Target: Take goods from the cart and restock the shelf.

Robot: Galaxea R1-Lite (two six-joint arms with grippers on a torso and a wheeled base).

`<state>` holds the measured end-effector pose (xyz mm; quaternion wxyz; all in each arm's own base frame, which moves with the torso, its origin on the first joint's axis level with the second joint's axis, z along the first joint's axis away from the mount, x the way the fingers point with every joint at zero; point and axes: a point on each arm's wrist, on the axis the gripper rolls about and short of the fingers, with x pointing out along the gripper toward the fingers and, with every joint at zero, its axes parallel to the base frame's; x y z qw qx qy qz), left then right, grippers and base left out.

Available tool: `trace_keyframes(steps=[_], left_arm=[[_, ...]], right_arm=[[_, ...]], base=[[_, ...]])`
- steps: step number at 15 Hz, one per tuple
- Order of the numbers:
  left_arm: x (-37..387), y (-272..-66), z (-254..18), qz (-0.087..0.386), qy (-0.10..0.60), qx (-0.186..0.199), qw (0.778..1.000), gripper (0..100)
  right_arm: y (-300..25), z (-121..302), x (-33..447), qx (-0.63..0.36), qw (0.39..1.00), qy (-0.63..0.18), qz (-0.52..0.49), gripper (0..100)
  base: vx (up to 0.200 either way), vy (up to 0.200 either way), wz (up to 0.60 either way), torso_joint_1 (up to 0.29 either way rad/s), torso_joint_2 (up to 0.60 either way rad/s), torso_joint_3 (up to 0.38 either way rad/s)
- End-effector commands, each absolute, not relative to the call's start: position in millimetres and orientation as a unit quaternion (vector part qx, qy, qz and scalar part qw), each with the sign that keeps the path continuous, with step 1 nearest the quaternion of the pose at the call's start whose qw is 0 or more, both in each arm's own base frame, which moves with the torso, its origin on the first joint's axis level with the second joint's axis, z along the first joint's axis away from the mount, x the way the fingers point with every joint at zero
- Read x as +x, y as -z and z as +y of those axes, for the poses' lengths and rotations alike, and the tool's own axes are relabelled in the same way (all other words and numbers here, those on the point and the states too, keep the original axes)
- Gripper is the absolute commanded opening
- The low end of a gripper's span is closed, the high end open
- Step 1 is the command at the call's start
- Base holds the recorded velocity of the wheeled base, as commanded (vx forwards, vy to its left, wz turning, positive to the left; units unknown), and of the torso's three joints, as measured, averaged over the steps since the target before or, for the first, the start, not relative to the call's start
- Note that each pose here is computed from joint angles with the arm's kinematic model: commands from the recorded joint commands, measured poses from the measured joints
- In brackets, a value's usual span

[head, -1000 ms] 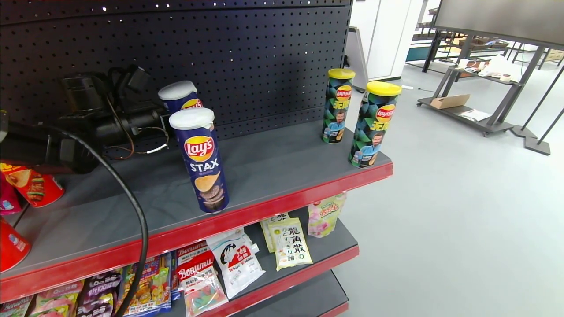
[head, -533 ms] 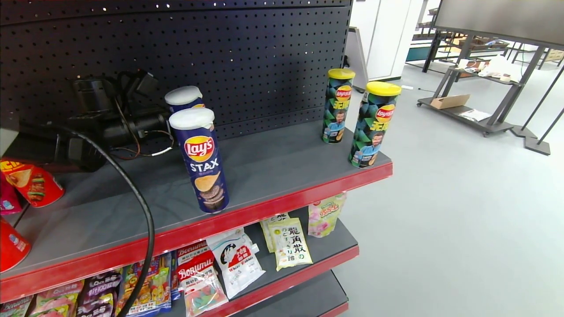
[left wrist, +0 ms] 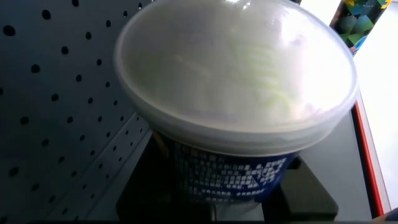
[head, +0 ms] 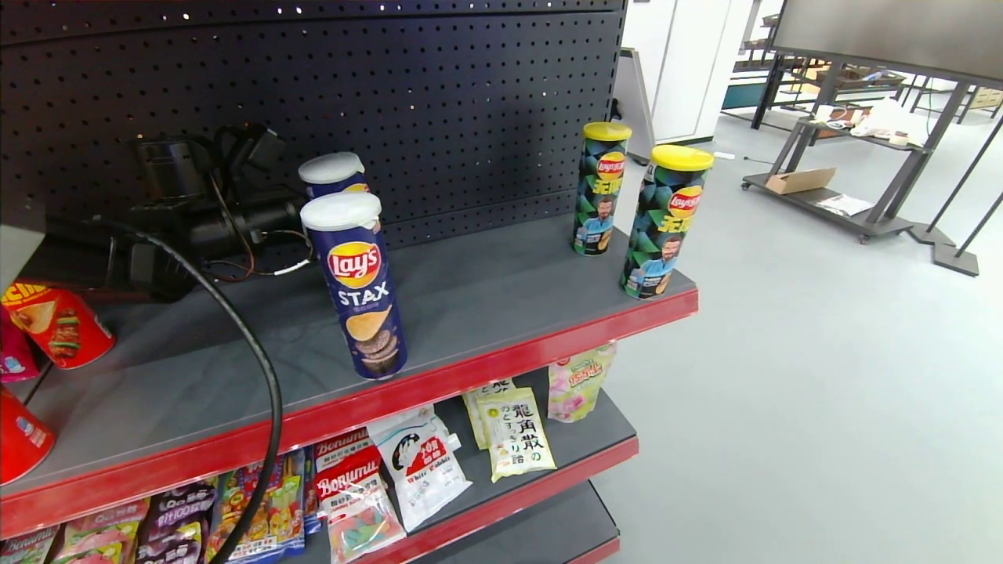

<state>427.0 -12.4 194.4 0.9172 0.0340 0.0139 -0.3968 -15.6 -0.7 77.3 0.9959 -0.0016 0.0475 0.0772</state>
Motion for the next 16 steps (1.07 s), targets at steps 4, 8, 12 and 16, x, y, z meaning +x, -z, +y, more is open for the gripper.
trace_keyframes(steps=[4,8,12,16], left_arm=[[428.3,-193.5,-13.2,0.014,0.398,0.036,0.917,0],[428.5,-194.8,-16.5,0.011,0.401,0.037,0.915,100],[427.7,-195.5,-18.5,0.013,0.403,0.032,0.915,100],[419.0,-195.0,-17.8,0.022,0.402,0.027,0.915,100]], right_arm=[[-77.3,-0.7,-15.4,-0.002,0.996,-0.077,0.048,100],[-77.3,-0.7,-15.4,-0.002,0.996,-0.077,0.048,100],[-77.3,-0.7,-15.4,-0.002,0.996,-0.077,0.048,100],[-77.3,-0.7,-15.4,-0.002,0.996,-0.077,0.048,100]], base=[[0.000,0.000,0.00,0.000,0.00,0.000],[0.000,0.000,0.00,0.000,0.00,0.000],[0.000,0.000,0.00,0.000,0.00,0.000],[0.000,0.000,0.00,0.000,0.00,0.000]])
